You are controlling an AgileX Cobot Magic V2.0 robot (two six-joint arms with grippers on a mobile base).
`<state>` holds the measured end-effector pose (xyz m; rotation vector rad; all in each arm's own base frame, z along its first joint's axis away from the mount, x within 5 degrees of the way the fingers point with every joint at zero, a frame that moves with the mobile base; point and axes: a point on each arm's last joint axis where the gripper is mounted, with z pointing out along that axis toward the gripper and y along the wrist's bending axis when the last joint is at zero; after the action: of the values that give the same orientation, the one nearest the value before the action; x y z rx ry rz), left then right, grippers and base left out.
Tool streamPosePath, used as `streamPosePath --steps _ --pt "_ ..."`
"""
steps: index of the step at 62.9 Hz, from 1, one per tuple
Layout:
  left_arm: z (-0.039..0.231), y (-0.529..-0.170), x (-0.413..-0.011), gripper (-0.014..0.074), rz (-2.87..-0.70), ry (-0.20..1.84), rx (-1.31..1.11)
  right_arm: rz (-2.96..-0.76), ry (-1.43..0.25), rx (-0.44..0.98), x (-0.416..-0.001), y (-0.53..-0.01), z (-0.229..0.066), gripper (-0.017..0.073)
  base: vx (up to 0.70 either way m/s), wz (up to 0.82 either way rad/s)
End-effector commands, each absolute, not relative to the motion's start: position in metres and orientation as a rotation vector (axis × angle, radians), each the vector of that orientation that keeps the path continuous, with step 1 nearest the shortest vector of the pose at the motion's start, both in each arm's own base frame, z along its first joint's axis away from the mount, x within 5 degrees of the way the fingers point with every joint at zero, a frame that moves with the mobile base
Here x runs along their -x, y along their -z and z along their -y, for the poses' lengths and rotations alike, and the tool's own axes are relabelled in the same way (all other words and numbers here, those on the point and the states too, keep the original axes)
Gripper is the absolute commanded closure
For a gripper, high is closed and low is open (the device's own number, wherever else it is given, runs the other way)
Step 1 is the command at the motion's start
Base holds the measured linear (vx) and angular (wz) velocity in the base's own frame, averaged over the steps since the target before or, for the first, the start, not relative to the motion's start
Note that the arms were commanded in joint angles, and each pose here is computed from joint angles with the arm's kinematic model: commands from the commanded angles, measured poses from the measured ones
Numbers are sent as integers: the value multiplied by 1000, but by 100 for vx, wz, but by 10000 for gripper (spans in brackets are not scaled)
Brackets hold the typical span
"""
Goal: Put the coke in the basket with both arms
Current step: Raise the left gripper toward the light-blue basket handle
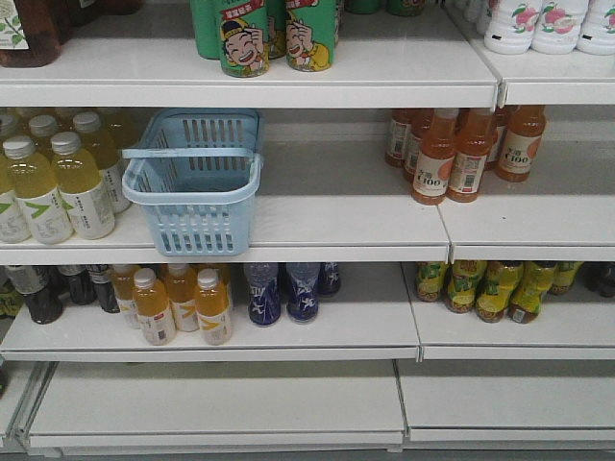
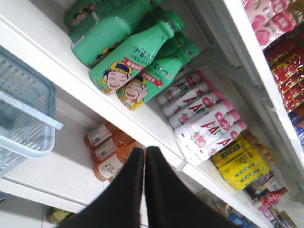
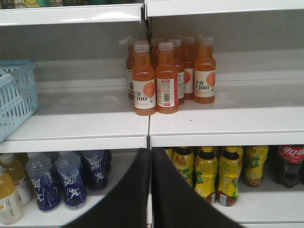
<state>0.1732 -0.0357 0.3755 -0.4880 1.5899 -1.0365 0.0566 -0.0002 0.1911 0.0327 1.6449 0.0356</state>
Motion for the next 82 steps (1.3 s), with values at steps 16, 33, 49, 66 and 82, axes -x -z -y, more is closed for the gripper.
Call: streamPosePath --steps 16,33,49,66,82 --pt "42 -366 -205 601 -1650 1061 435 -1561 -23 -16 -56 -196 0 564 0 0" --pt "45 -341 -231 601 -1759 1035 444 -1561 -23 -16 -56 -196 0 564 0 0" --pt "47 -315 -253 601 -1859 1015 461 -1561 -23 -16 -56 -196 0 564 0 0" --pt "53 -311 -255 601 -1887 1087 409 -1561 -23 -16 -56 -196 0 564 0 0" --pt "53 -310 -255 601 -1888 1082 410 -1560 -23 -16 -56 -196 0 564 0 0"
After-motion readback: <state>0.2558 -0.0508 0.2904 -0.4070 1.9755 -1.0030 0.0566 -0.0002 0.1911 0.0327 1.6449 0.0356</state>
